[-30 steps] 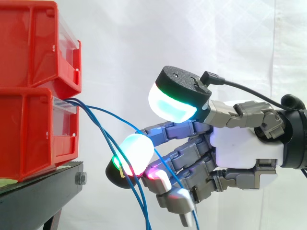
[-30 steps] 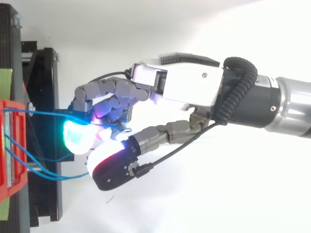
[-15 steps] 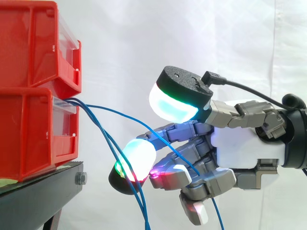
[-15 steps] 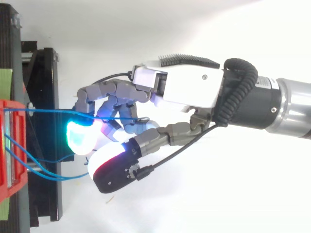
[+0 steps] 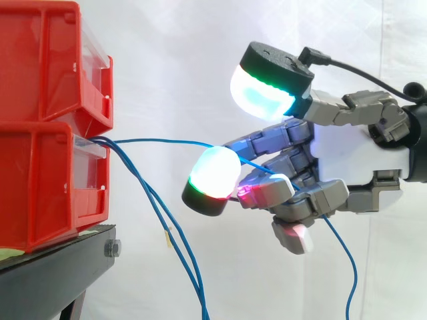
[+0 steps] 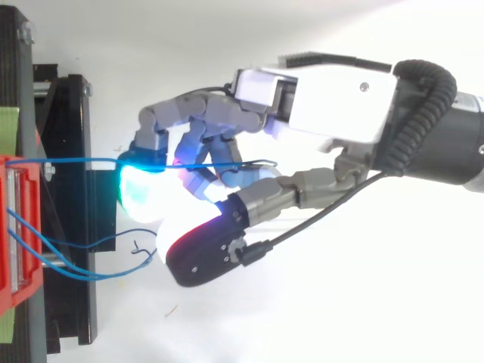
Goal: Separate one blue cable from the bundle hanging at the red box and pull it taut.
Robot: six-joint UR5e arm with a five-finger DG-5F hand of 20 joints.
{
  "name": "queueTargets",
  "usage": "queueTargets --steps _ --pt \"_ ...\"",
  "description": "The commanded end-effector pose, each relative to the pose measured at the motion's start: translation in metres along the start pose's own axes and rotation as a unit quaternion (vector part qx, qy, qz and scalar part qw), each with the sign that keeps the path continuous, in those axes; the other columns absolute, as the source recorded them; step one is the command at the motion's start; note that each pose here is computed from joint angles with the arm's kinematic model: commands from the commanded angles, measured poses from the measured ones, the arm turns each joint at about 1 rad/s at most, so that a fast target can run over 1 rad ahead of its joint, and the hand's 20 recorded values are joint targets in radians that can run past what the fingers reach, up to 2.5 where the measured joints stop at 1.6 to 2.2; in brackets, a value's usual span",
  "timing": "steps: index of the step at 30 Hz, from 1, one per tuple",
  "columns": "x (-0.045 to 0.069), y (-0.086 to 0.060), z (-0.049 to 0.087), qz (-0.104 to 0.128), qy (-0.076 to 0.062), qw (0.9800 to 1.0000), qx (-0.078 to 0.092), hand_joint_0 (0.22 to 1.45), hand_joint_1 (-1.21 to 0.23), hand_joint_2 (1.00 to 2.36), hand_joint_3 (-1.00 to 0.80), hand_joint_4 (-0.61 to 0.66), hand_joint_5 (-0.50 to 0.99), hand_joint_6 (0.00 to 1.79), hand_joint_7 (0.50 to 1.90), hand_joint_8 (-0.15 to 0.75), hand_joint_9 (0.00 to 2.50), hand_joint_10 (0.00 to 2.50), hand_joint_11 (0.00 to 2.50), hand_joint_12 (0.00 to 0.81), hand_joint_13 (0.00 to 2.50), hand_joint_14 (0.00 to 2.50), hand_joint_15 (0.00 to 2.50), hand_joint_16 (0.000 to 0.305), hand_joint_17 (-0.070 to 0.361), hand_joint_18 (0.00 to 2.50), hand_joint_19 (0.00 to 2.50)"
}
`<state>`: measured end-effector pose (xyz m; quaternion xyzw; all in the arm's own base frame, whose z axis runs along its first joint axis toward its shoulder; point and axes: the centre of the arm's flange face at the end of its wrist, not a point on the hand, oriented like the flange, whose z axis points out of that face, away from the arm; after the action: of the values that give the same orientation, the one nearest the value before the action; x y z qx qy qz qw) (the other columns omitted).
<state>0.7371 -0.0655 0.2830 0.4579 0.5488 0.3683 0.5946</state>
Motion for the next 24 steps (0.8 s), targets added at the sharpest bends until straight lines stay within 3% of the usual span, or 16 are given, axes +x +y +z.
queueTargets --steps 1,2,3,4,7,11,16,20,22,24 --pt "-0.006 0.001 -0.005 -0.001 0.000 0.9999 0.015 0.48 -0.58 1.00 -0.50 0.23 -0.21 0.50 1.19 0.367 0.47 0.79 1.46 0.424 0.67 1.36 1.29 0.055 0.123 0.89 1.11" --pt "-0.006 0.001 -0.005 0.000 -0.001 0.9999 0.016 0.48 -0.58 1.00 -0.50 0.23 -0.21 0.50 1.19 0.367 0.47 0.80 1.46 0.419 0.67 1.36 1.29 0.055 0.123 0.89 1.11" --pt "-0.008 0.000 -0.005 0.000 -0.002 0.9998 0.018 0.48 -0.58 1.00 -0.50 0.22 -0.21 0.50 1.19 0.373 0.44 0.97 1.39 0.426 0.65 1.48 1.22 0.054 0.122 0.89 1.12" --pt "-0.008 0.000 -0.005 0.001 -0.004 0.9998 0.020 0.48 -0.58 1.00 -0.50 0.23 -0.21 0.50 1.19 0.372 0.44 1.08 1.41 0.423 0.67 1.44 1.26 0.055 0.123 0.90 1.13" --pt "-0.009 -0.001 -0.005 0.003 -0.010 0.9997 0.021 0.48 -0.58 1.00 -0.50 0.23 -0.21 0.50 1.20 0.380 0.38 1.42 1.30 0.427 0.62 1.70 1.19 0.055 0.123 0.91 1.18" --pt "-0.009 -0.003 -0.005 0.003 -0.018 0.9995 0.025 0.48 -0.58 1.00 -0.50 0.23 -0.21 0.50 1.20 0.379 0.36 1.49 1.27 0.430 0.60 1.76 1.20 0.055 0.124 0.92 1.19" --pt "-0.001 -0.012 -0.009 0.001 -0.023 0.9993 0.029 0.48 -0.58 1.00 -0.50 0.23 -0.21 0.50 1.20 0.382 0.34 1.52 1.26 0.431 0.58 1.84 1.19 0.054 0.122 0.92 1.20" --pt "0.006 -0.024 -0.012 0.008 -0.035 0.9992 0.019 0.48 -0.58 1.00 -0.50 0.23 -0.21 0.50 1.20 0.385 0.32 1.59 1.26 0.426 0.54 2.03 1.21 0.054 0.121 0.92 1.24" --pt "0.008 -0.027 -0.012 0.014 -0.044 0.9989 0.005 0.48 -0.60 1.00 -0.50 0.23 -0.21 0.50 1.20 0.389 0.28 1.81 1.20 0.432 0.51 2.17 1.21 0.054 0.121 0.94 1.25" --pt "0.010 -0.029 -0.011 0.019 -0.050 0.9985 -0.003 0.48 -0.62 1.00 -0.50 0.23 -0.21 0.50 1.20 0.390 0.27 1.85 1.23 0.433 0.48 2.25 1.22 0.054 0.120 0.95 1.26"
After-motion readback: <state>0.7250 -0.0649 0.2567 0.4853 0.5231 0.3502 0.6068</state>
